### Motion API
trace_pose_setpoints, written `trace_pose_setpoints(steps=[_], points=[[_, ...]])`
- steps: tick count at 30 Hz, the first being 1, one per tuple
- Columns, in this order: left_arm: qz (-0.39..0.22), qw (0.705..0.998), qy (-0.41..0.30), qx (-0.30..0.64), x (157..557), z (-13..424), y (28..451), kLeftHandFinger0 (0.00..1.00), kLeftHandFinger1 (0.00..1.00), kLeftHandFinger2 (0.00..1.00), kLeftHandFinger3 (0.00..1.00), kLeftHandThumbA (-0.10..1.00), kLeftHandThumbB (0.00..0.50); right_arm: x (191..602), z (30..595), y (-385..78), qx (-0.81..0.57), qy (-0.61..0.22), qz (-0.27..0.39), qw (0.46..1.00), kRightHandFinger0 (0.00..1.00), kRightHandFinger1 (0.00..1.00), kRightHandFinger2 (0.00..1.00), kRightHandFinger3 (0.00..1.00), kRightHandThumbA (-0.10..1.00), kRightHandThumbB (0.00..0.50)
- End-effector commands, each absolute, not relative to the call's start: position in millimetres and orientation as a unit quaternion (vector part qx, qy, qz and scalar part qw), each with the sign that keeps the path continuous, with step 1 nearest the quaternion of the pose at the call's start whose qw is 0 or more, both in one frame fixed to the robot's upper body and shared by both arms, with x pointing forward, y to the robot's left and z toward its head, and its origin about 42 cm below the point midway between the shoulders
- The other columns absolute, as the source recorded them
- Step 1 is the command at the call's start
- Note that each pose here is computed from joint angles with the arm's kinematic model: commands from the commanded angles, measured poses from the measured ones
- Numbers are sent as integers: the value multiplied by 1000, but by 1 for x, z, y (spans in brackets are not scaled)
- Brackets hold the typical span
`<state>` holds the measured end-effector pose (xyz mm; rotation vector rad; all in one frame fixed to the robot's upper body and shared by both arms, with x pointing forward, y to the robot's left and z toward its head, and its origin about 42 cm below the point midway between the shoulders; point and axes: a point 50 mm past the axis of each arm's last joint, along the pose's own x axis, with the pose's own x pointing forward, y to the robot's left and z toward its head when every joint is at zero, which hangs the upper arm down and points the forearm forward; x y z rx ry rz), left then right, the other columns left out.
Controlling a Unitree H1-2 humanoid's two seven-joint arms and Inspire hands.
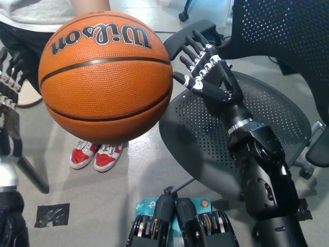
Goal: The robot grabs the basketball from a person using both hands and then drops it on the black chair in the front
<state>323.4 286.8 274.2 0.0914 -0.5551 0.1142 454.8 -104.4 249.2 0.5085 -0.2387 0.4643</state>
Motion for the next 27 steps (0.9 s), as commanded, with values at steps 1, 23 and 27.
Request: trace_pose_setpoints(steps=[1,23,27], points=[[48,954,-290,48,333,285,282,1000,1000,1000,1000,1000,123,455,277,-91,294,-149,278,902,1000,1000,1000,1000,1000,471],[9,961,-268,67,352,285,232,1000,1000,1000,1000,1000,156,435,270,-50,349,-110,327,871,1000,1000,1000,1000,1000,461],[-7,963,-261,61,354,283,209,1000,1000,1000,1000,1000,166,428,260,-23,368,-92,340,861,1000,1000,1000,1000,1000,482]])
